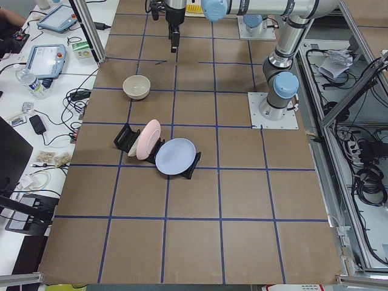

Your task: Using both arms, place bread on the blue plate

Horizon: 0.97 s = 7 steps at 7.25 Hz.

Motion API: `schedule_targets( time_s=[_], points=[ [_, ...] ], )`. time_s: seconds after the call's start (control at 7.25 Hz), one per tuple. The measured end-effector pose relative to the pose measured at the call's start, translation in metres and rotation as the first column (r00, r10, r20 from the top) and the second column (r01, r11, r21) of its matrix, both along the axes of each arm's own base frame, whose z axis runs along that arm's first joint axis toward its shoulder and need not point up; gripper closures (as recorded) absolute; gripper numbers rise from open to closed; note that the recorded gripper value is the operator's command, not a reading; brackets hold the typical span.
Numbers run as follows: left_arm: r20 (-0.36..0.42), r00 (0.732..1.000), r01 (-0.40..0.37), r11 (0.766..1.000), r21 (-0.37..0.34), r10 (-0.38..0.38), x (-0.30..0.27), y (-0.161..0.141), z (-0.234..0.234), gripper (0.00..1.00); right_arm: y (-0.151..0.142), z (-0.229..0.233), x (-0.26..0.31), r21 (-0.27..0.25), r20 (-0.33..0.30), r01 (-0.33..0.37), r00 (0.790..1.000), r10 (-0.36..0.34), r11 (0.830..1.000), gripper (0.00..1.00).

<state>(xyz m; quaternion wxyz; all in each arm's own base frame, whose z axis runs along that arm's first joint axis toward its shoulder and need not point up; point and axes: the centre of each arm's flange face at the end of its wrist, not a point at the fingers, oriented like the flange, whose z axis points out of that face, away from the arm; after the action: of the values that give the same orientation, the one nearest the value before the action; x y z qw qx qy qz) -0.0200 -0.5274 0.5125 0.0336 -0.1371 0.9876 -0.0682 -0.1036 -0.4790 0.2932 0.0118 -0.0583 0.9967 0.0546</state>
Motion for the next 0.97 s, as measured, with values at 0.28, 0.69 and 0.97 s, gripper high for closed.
schedule_targets(
  time_s=[0.28,0.69,0.97],
  points=[
    [-0.008,0.978,-0.208,0.977,0.053,0.208,0.116,-0.004,-0.031,0.00,0.002,-0.003,-0.001,0.006,0.002,0.004,1.000,-0.004,1.000,0.00],
    [0.020,0.894,-0.447,0.886,0.124,0.449,0.261,0.023,-0.109,0.00,0.013,-0.022,-0.011,0.001,0.008,0.005,1.000,-0.005,1.000,0.00],
    [0.057,0.849,-0.527,0.836,0.155,0.525,0.316,0.043,-0.144,0.00,0.020,-0.034,-0.020,0.004,0.007,0.014,1.000,-0.014,1.000,0.00]
  ],
)
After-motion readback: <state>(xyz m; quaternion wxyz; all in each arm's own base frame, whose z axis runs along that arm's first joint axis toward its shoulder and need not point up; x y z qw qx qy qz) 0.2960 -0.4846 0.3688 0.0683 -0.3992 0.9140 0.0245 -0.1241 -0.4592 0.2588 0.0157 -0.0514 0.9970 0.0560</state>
